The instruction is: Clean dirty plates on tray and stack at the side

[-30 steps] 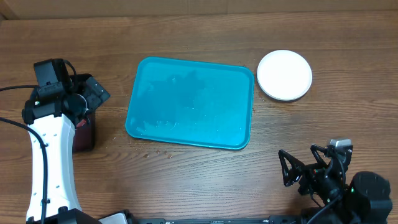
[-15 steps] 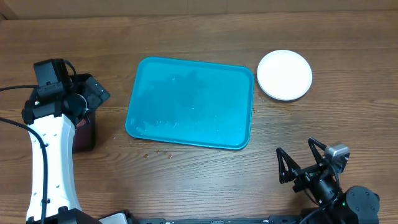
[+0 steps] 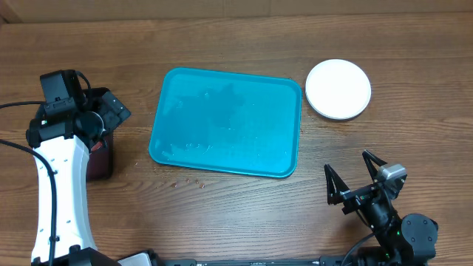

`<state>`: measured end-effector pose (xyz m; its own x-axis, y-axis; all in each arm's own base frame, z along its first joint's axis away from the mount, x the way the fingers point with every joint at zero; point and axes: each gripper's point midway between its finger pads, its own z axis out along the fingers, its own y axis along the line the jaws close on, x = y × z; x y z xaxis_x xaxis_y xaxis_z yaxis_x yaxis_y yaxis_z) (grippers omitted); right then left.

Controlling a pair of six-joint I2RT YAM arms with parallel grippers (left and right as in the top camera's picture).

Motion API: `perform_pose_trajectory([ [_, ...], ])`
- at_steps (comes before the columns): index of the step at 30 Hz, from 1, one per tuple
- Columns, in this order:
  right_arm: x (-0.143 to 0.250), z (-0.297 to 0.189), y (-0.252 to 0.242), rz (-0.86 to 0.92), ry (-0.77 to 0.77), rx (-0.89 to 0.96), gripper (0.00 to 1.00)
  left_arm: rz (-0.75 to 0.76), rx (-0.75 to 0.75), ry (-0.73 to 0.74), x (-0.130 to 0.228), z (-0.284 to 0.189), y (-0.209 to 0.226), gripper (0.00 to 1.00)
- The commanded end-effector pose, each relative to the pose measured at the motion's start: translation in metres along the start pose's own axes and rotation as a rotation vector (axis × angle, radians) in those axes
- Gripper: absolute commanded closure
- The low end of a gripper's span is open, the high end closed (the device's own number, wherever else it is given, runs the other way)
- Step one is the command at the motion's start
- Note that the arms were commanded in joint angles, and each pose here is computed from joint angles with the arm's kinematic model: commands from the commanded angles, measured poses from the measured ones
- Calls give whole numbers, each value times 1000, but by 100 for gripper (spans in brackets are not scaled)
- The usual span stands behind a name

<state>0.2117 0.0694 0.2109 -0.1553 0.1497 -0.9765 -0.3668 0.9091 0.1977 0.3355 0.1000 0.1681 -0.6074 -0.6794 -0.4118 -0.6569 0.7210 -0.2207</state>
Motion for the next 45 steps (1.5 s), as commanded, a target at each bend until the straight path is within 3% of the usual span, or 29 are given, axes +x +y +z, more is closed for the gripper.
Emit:
perform_pose_trajectory([
  [1,3,4,-4,-36,-26,10,0,-14,-9,11,3,4,2,1],
  [22,-1,15,-45,-77,-218,170,0,-14,-9,11,3,4,2,0],
  [45,23,12,-74,-34,-127,295,0,-14,-9,11,3,4,2,0],
])
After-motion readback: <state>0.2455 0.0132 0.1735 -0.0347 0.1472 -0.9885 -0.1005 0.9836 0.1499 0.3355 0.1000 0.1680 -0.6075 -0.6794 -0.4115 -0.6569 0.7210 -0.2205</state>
